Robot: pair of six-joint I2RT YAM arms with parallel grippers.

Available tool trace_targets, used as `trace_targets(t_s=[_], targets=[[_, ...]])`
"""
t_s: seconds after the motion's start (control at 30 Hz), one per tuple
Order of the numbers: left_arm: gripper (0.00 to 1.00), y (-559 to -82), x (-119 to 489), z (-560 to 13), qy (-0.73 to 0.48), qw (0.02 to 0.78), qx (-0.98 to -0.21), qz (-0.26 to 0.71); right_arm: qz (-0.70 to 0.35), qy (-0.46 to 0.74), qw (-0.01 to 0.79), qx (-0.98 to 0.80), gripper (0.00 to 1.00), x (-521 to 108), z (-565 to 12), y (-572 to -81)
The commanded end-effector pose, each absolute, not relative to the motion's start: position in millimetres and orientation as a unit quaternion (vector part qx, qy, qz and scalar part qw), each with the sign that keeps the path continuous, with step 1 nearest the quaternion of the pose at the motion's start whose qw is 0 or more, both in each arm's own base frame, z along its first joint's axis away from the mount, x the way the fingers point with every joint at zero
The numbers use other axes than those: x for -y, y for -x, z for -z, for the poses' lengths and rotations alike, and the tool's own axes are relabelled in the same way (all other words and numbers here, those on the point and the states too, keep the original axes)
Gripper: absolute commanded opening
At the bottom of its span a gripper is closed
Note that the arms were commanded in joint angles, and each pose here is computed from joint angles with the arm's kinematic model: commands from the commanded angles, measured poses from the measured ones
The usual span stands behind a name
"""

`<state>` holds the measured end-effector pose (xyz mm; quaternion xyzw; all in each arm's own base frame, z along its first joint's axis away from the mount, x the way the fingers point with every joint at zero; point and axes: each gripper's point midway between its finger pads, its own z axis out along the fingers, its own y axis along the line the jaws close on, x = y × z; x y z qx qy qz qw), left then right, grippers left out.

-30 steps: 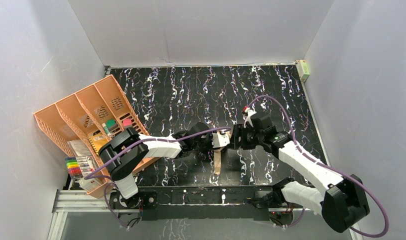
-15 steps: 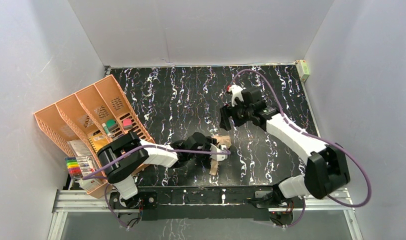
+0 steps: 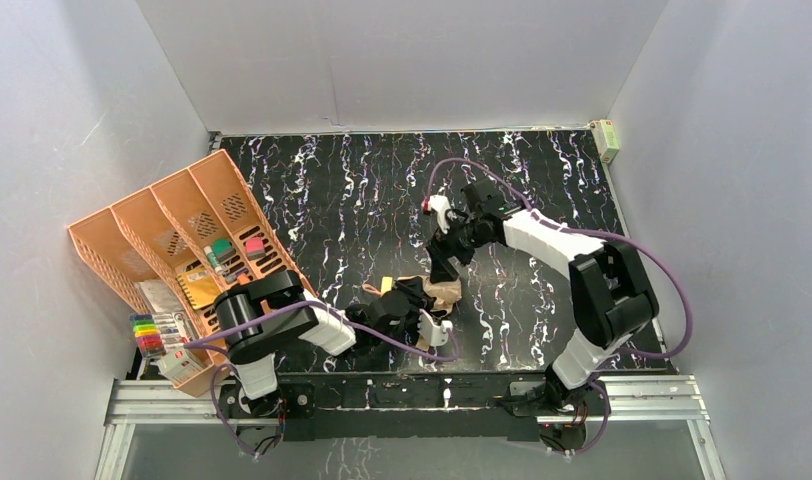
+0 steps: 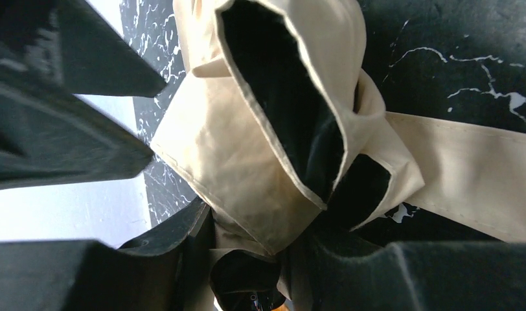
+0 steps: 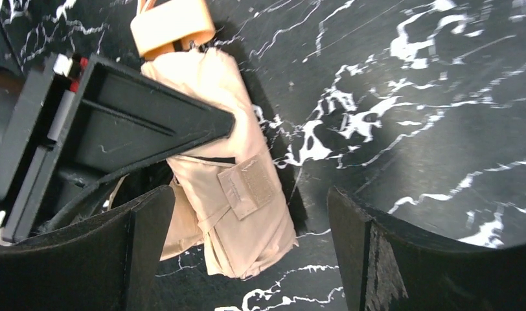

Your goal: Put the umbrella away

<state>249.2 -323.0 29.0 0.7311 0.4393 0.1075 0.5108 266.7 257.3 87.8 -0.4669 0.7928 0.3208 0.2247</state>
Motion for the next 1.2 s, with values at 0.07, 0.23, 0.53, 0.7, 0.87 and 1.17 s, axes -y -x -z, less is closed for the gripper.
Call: trace_targets(t_s=[0.07,0.23,0.53,0.7,0.87,1.17], targets=[[0.00,-220.6,265.2,45.8,-0.813,0.362,-0.435,-0.132,-0.376,0.525,0.194,-0.738,0.98,-266.5,-85.5,-249.8],[0.00,-219.4,265.2,46.5,-0.816,0.361,-0.431,-0.133,-0.375,0.524,0.177,-0.744,0.98,-266.1,-71.8,-250.9],[0.00,-218.1,266.3,45.9,-0.817,0.363,-0.428,-0.134,-0.314,0.518,0.124,-0.786,0.95,-246.1,-28.7,-256.1],[0.00,-220.3,267.4,43.0,-0.810,0.368,-0.436,-0.136,-0.270,0.522,0.092,-0.804,0.69,-233.7,-7.9,-252.9],[0.00,-228.3,273.0,28.4,-0.777,0.395,-0.471,-0.136,-0.241,0.521,0.068,-0.816,0.45,-223.8,3.2,-252.5],[0.51,-237.8,295.5,-29.4,-0.661,0.485,-0.567,-0.078,-0.191,0.529,0.114,-0.819,0.11,-221.3,9.5,-269.5]])
